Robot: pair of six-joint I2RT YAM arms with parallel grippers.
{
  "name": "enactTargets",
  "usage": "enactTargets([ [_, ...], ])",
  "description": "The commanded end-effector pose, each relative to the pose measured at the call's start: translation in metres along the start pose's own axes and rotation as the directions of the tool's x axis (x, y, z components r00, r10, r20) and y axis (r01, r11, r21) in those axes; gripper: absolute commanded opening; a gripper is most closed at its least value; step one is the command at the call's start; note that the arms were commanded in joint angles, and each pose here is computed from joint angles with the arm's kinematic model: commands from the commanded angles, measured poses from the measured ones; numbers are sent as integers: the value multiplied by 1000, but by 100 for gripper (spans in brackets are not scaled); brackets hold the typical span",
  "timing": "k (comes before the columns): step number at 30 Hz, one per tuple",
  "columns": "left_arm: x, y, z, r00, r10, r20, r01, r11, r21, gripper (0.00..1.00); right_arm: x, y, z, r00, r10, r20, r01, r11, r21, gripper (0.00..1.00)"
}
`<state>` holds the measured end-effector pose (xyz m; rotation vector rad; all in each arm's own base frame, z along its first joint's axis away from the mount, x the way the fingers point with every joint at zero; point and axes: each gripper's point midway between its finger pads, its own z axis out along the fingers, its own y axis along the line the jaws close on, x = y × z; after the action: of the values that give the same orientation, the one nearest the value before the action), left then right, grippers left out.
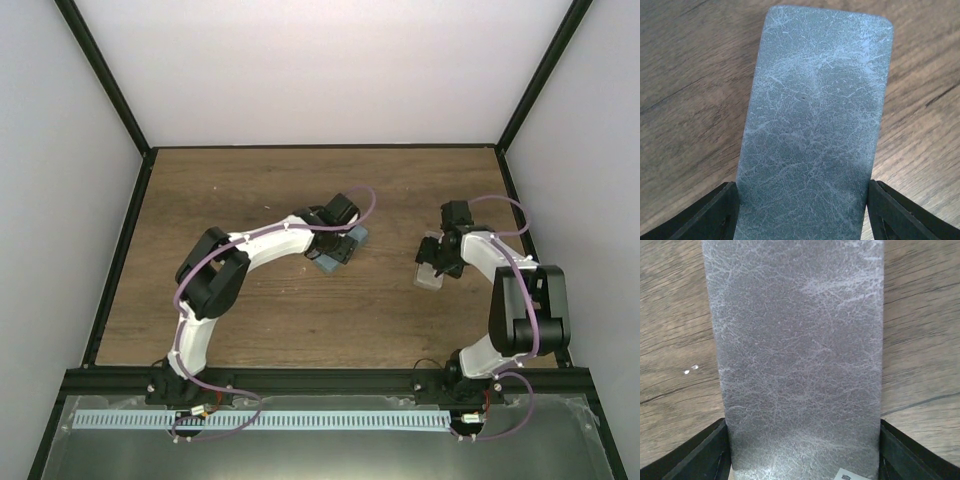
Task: Organize the sunglasses
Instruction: Move the sunglasses case at the center of the board.
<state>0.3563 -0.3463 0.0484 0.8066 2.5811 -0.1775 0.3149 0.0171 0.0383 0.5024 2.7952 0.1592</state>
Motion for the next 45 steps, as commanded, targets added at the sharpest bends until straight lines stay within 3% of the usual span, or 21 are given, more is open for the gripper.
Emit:
enactTargets([
  [1,57,-25,16,956,-214,-199,240,964,116,71,18,24,1,999,19,-44,-24,995,-101,55],
  [5,59,-48,16,913,-334,-236,386,894,229,72,29,46,1,998,-20,-53,13,991,-131,54],
  [9,57,-55,16,871,-420,-257,479,842,248,72,38,67,4,996,-59,-68,48,987,-156,54],
  [21,47,-67,10,828,-488,-274,557,773,304,73,65,148,8,980,-65,-190,-6,937,-351,55],
  [29,45,-55,-1,841,-487,-235,538,798,274,73,60,147,9,982,-88,-165,30,946,-322,80],
  [33,40,-47,-6,838,-501,-216,544,796,266,73,54,140,3,985,-114,-126,74,956,-285,84],
  [40,25,-38,-20,853,-493,-172,522,804,284,73,44,145,-15,986,-158,-59,132,941,-313,100],
  [45,9,-41,-39,870,-474,-138,492,811,317,76,28,149,-36,982,-189,14,184,933,-311,100],
])
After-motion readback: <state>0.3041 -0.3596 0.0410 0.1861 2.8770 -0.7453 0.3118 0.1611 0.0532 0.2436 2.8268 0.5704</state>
